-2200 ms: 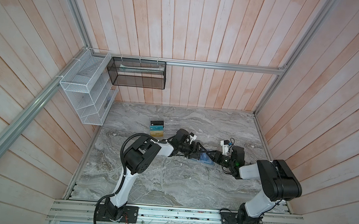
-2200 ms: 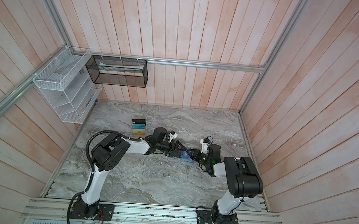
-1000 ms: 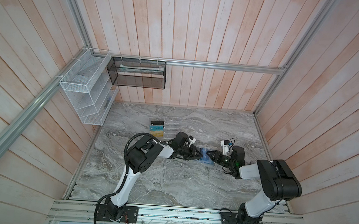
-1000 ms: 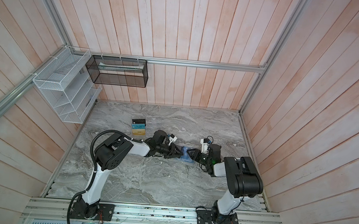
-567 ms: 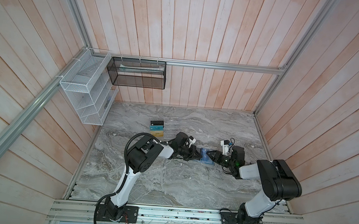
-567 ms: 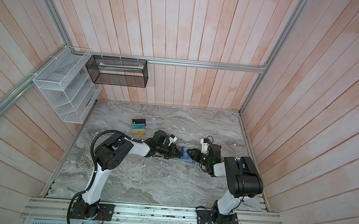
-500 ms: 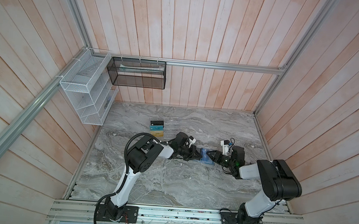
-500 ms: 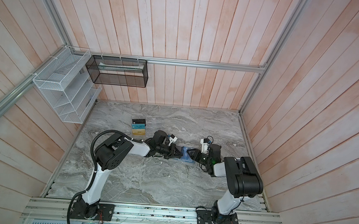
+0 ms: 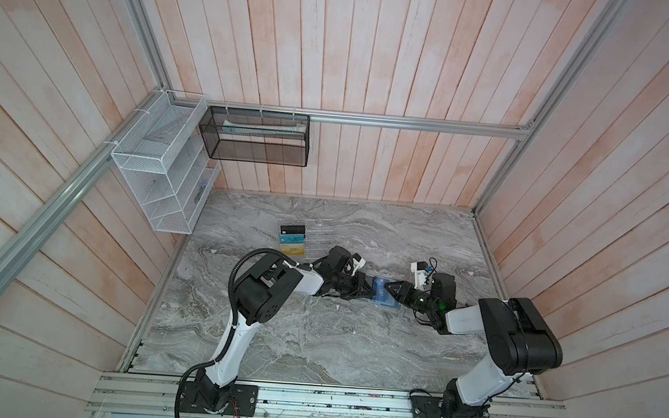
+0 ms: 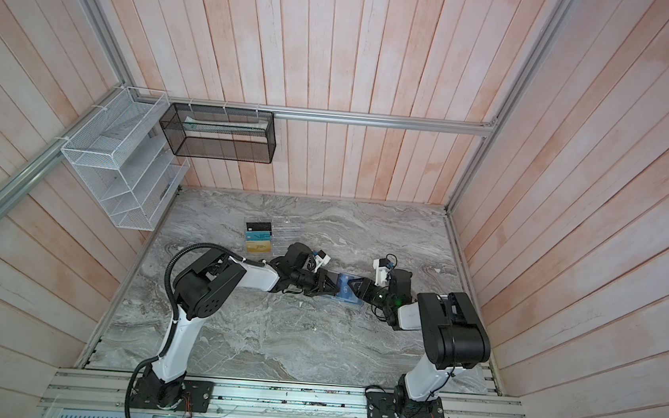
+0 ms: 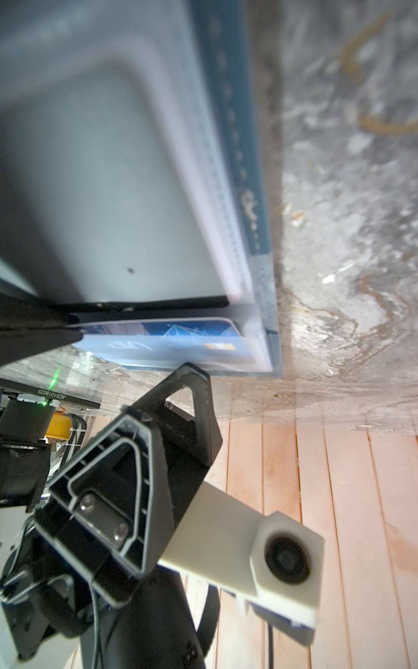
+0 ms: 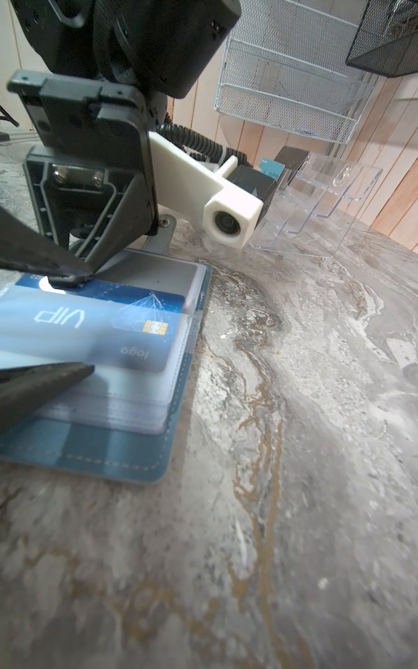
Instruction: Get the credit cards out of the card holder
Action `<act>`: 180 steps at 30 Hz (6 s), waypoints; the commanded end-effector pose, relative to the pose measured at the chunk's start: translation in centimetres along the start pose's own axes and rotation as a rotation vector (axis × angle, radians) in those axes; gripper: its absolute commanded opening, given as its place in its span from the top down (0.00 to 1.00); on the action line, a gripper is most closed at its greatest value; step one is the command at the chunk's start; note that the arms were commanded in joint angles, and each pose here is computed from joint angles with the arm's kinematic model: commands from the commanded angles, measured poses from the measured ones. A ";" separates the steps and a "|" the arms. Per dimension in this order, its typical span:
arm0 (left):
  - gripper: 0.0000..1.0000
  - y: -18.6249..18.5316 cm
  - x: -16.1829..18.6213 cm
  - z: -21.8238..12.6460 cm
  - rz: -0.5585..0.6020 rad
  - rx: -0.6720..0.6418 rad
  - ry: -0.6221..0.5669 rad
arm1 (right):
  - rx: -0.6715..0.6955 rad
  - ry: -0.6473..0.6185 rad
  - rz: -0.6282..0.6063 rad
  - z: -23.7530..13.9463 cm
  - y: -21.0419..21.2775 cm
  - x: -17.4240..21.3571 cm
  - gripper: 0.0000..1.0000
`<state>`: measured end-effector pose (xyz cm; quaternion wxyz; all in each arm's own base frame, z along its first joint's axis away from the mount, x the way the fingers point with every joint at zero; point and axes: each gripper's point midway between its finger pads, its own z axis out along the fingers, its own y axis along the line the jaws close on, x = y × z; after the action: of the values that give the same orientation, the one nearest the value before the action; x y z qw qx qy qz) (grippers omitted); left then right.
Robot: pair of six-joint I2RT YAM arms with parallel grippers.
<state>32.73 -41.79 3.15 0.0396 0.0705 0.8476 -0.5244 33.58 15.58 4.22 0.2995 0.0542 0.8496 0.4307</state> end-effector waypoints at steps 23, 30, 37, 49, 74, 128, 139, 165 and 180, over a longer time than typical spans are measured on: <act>1.00 0.0 -1.8 -4.3 0.265 -0.280 -0.008 | 0.040 0.050 0.041 -0.2 -1.1 1.7 0.59; 1.00 -1.9 -3.0 -5.9 0.339 -0.328 -0.031 | 0.029 0.041 0.038 -0.4 -0.7 1.5 0.58; 1.00 -3.6 -3.6 -7.7 0.382 -0.335 -0.091 | 0.012 0.019 0.009 -1.0 0.5 0.7 0.49; 1.00 -11.0 -3.9 -12.6 0.277 0.134 -0.485 | -0.134 -0.091 -0.104 -4.0 7.8 -3.7 0.07; 1.00 -15.2 -4.0 -17.8 0.128 0.563 -0.876 | -0.508 -0.234 -0.111 -4.7 19.5 -6.0 0.31; 0.72 -14.9 -3.9 -16.1 0.095 0.551 -0.801 | -0.513 -0.166 -0.238 -2.6 23.0 -7.3 1.00; 0.01 -14.4 -4.2 -15.9 0.080 0.513 -0.759 | -0.490 -0.143 -0.286 -2.5 23.2 -7.9 1.00; 0.00 -9.9 -3.4 -23.1 0.146 0.137 -0.725 | -0.386 -0.070 -0.666 3.1 24.0 -13.1 1.00; 0.00 -0.1 -9.8 -34.8 -0.158 -0.018 -0.971 | -0.369 0.050 -1.001 12.4 25.2 -10.6 1.00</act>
<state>41.60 -12.55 20.34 0.3959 -0.2291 0.7419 -0.4903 44.79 35.32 22.83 0.4415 -0.3843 0.7066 0.3977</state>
